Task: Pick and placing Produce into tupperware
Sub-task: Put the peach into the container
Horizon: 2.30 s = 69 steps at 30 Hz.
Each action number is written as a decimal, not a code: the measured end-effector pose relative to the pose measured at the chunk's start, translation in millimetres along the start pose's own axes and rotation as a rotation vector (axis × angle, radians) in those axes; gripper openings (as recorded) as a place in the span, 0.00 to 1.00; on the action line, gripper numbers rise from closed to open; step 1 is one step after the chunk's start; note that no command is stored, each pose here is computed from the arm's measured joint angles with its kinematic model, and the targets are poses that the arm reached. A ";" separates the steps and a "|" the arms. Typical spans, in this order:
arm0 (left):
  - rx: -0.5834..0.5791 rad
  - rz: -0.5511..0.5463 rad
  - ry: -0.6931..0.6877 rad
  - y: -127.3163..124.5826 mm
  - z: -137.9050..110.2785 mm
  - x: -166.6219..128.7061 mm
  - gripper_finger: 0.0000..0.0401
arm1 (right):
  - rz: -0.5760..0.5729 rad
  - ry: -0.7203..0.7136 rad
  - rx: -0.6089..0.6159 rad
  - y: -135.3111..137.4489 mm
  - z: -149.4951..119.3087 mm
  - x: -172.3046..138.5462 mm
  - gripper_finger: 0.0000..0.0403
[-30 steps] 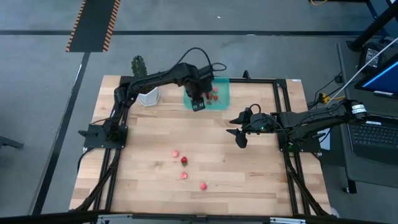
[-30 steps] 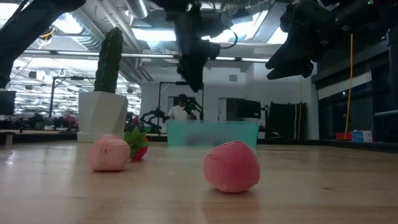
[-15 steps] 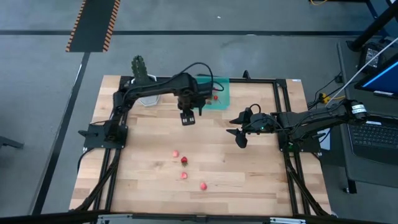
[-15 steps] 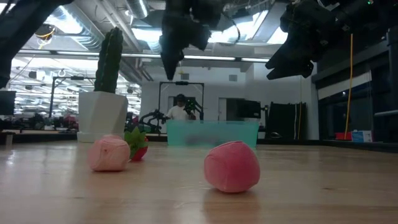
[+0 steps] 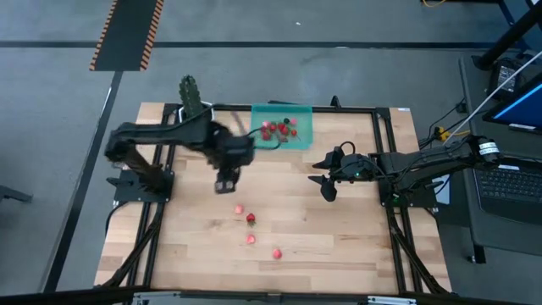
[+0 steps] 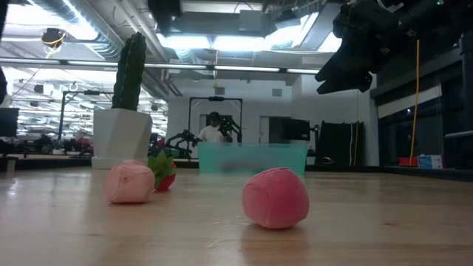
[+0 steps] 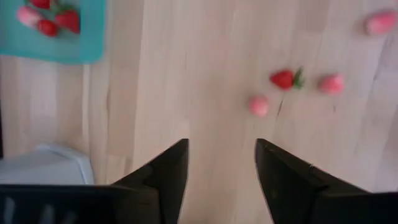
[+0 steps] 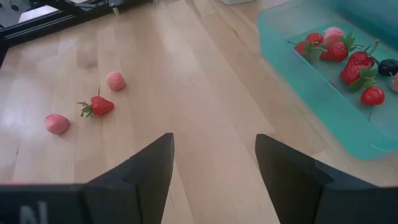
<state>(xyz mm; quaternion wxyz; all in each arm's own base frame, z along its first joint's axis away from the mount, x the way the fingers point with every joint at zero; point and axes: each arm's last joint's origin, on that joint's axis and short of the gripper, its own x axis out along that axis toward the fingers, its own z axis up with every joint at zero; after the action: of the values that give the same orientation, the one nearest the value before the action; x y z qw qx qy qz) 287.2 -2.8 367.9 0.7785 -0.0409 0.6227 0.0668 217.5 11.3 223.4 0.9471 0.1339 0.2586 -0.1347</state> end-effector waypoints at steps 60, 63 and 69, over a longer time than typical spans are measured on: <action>0.101 -0.129 -0.349 -79.2 -140.2 120.0 0.44 | 0.469 0.334 -0.469 149.3 -17.1 99.7 0.57; 0.103 -0.118 -0.351 -76.2 -138.3 120.6 0.44 | 0.485 0.335 -0.449 158.4 -27.3 103.5 0.57; 0.082 -0.107 -0.351 -71.5 -135.2 121.4 0.44 | 0.467 0.355 -0.377 163.8 -39.7 112.1 0.57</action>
<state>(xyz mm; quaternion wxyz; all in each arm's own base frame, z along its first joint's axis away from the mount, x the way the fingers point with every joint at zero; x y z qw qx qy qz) 194.1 -86.8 218.2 0.8788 -0.0299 0.4763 0.0062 345.6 155.3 161.6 0.9006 0.0337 0.4021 0.1613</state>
